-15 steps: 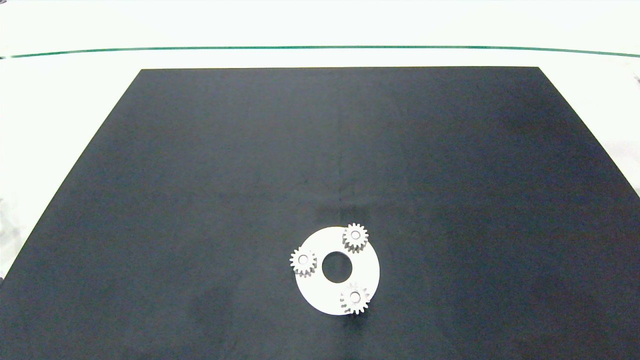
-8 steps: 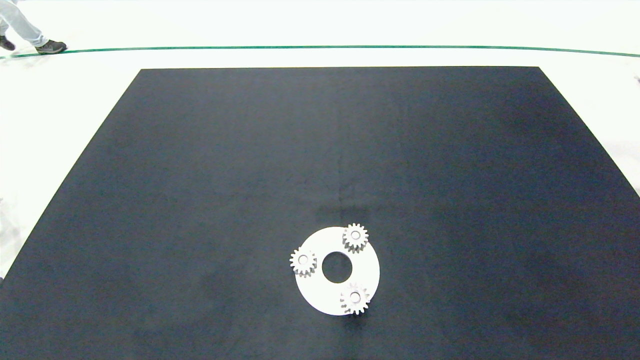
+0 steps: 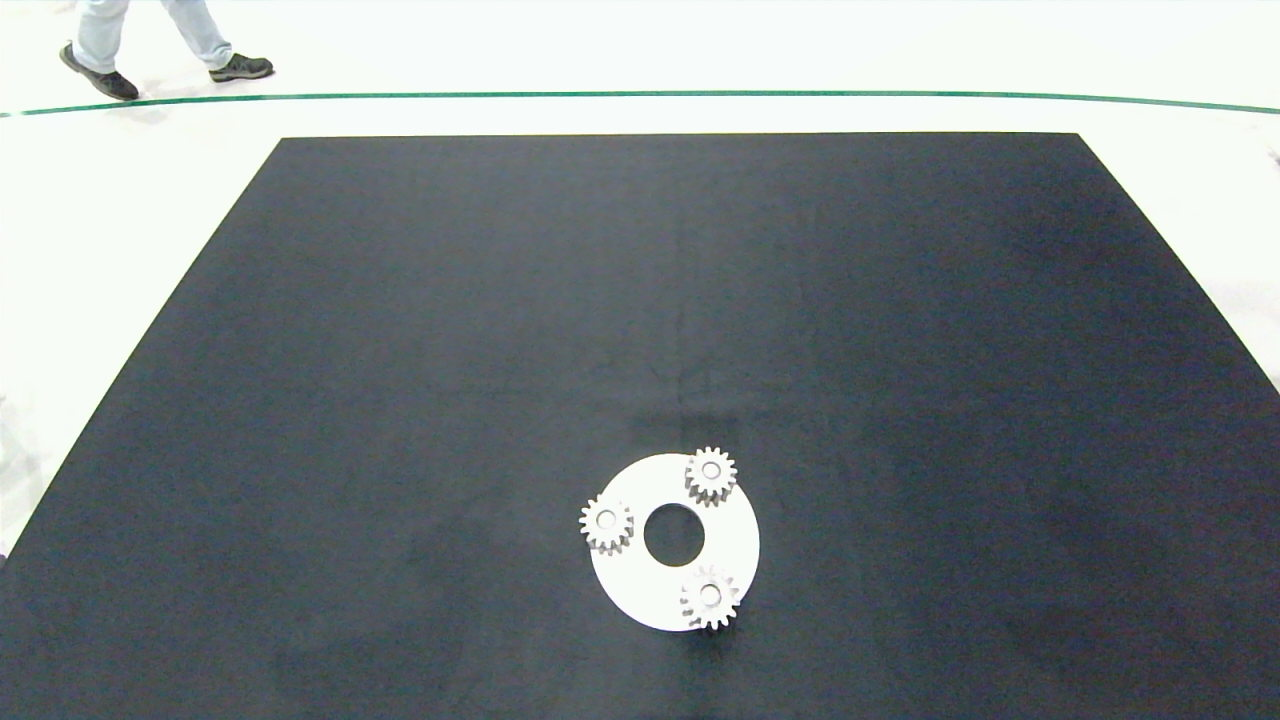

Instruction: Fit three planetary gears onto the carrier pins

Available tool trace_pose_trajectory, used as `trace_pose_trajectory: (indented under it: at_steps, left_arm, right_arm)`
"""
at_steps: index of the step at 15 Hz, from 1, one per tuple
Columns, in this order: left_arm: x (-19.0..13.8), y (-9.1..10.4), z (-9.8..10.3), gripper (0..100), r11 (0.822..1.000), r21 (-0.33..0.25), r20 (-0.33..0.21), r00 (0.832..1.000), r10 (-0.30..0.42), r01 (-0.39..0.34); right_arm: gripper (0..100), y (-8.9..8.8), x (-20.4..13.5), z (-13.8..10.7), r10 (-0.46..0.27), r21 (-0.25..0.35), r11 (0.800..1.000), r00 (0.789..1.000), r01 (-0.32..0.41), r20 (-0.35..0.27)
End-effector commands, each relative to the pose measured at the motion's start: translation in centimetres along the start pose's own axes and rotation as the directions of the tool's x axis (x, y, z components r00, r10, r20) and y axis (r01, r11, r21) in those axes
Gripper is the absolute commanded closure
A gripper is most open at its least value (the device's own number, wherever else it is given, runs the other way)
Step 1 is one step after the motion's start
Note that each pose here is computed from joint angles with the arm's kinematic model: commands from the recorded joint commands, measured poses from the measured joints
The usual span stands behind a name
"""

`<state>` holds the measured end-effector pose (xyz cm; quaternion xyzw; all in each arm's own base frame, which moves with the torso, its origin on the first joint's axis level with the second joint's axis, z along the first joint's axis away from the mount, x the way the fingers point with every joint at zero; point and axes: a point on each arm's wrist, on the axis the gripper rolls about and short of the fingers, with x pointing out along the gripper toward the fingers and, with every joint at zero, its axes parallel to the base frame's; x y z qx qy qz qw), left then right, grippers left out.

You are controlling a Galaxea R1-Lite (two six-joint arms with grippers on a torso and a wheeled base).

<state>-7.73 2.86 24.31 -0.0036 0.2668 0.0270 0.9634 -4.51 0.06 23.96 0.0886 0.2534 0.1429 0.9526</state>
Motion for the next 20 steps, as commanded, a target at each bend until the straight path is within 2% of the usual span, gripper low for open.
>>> trace_pose_trajectory:
  at_steps: [1,8,20]
  left_arm:
    - [0.05,0.03,-0.02,0,1.0,0.003,-0.009,1.0,0.001,-0.001]
    - [-0.18,0.12,0.06,0,1.0,-0.022,0.005,1.0,-0.009,0.009]
    - [-0.06,0.06,0.16,0,1.0,-0.014,-0.001,1.0,-0.002,0.002]
  right_arm:
    - [0,-0.01,0.04,-0.01,0.0,0.005,1.0,1.0,0.0,-0.007]
    - [0,0.0,0.16,0.08,-0.006,0.011,1.0,1.0,0.006,-0.016]
    - [0,0.0,0.17,0.07,-0.007,0.012,1.0,1.0,0.007,-0.018]
